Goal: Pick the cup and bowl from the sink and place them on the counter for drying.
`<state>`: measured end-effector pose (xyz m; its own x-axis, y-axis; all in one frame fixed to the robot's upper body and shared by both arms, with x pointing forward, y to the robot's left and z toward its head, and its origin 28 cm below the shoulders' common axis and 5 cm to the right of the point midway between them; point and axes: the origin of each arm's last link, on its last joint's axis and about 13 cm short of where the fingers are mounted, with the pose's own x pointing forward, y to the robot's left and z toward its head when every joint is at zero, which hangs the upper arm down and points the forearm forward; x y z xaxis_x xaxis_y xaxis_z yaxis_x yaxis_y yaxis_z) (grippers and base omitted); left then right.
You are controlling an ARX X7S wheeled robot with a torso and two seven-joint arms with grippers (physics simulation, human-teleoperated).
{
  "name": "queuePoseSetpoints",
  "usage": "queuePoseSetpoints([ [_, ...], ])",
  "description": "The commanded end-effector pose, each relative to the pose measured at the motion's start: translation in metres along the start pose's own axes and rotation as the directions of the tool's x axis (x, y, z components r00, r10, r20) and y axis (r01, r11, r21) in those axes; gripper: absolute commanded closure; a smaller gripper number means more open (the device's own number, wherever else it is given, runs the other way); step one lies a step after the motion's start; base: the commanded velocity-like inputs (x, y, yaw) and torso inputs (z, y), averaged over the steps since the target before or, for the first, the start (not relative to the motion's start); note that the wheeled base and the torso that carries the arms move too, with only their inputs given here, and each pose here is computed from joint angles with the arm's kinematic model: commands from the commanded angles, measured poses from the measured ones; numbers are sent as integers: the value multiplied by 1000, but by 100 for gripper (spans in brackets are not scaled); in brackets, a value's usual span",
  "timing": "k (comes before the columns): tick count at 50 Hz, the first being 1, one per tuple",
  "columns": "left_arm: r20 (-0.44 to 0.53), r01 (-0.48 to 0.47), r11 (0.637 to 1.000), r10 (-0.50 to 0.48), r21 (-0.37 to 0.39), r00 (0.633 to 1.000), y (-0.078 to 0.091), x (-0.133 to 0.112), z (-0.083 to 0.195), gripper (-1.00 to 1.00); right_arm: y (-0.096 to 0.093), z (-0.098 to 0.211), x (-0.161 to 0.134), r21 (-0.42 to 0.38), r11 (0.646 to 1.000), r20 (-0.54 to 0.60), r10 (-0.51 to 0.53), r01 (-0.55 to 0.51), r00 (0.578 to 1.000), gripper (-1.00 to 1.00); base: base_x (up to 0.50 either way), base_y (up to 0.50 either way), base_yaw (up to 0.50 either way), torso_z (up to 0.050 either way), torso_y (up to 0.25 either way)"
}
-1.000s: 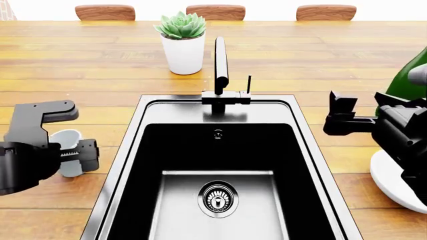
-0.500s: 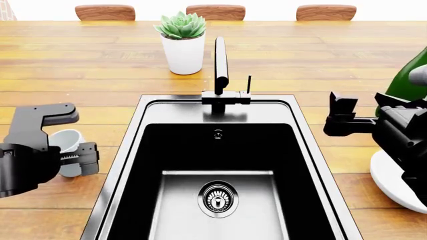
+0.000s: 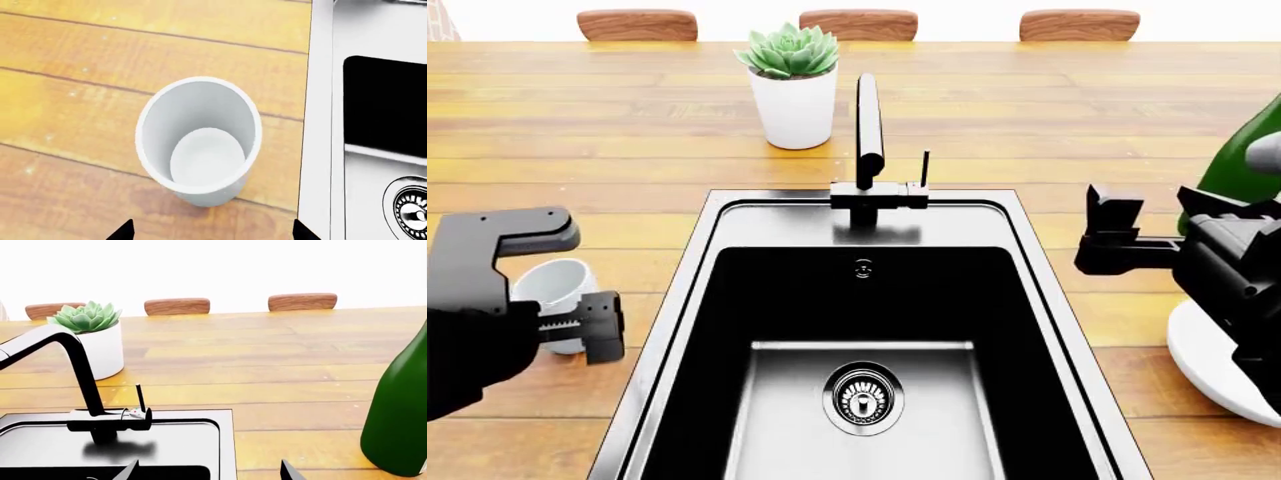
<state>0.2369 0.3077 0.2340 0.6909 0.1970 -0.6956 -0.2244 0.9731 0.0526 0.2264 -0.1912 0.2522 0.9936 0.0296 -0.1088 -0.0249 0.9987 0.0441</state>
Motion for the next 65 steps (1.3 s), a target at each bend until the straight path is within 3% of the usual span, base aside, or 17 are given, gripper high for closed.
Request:
queuePoseSetpoints([
  [1,109,-1,999,-3,39,994,-5,-21,1,-100,1,0,1,2,1000,11,3,-3,1000,-100,0,0,0,0,0],
  [5,141,6,1000,-9,21,990,-6,-26,0,-100,2,-1,1,1,1000,8,3,-3,1000,-100,0,0,0,0,0],
  [11,291,10,1000,-16,20,957,-3,-51,4,-100,2,-6,1,-3,1000,-5,-20,20,1000,-100,0,0,0,0,0],
  [14,345,7,995,-40,98,938,-10,-54,5,-100,2,-7,0,22,999,-10,-35,36,999,-100,0,0,0,0,0],
  [16,359,31,992,-72,119,931,-13,-59,6,-100,2,-6,0,28,999,-7,-37,37,999,-100,0,0,0,0,0],
  [17,406,33,996,-64,84,912,-13,-61,8,-100,2,-4,0,26,999,-5,-33,33,999,-100,0,0,0,0,0],
  [19,436,-35,993,-17,112,900,-13,-59,9,-100,3,-1,-1,19,1000,4,-22,22,1000,-100,0,0,0,0,0],
  [22,472,-45,988,-31,149,881,-14,-60,6,-100,4,0,-4,7,1000,31,-8,8,999,-100,0,0,0,0,0],
  [26,522,-37,997,-3,65,853,-11,-57,6,-100,3,0,-5,12,1000,43,-7,6,999,-100,0,0,0,0,0],
  [30,549,-41,998,5,53,836,-14,-52,8,-100,3,0,-6,1,1000,40,-14,14,999,-100,0,0,0,0,0],
  [35,602,-62,988,-36,141,798,-20,-53,10,-100,3,2,-7,2,1000,47,-16,16,999,-100,0,0,0,0,0],
  [44,668,-78,981,-63,179,741,-23,-56,20,-100,4,2,-6,6,1000,50,-13,12,999,-100,0,0,0,0,0],
  [52,691,-34,973,-137,228,710,-34,-44,28,-100,5,5,-5,6,1000,52,-12,12,999,-100,0,0,0,0,0],
  [56,735,-17,967,-181,254,653,-38,-41,34,-100,5,8,-6,11,1000,58,-21,21,998,-100,0,0,0,0,0],
  [61,741,10,957,-232,291,630,-46,-37,42,-100,6,11,-2,-12,1000,76,-25,26,997,-100,0,0,0,0,0],
  [64,769,17,947,-270,319,579,-51,-37,49,-100,7,12,2,-8,1000,84,-24,24,996,-100,0,0,0,0,0],
  [65,758,42,953,-264,298,597,-53,-36,51,-100,8,12,4,-9,1000,85,-23,24,996,-100,0,0,0,0,0],
])
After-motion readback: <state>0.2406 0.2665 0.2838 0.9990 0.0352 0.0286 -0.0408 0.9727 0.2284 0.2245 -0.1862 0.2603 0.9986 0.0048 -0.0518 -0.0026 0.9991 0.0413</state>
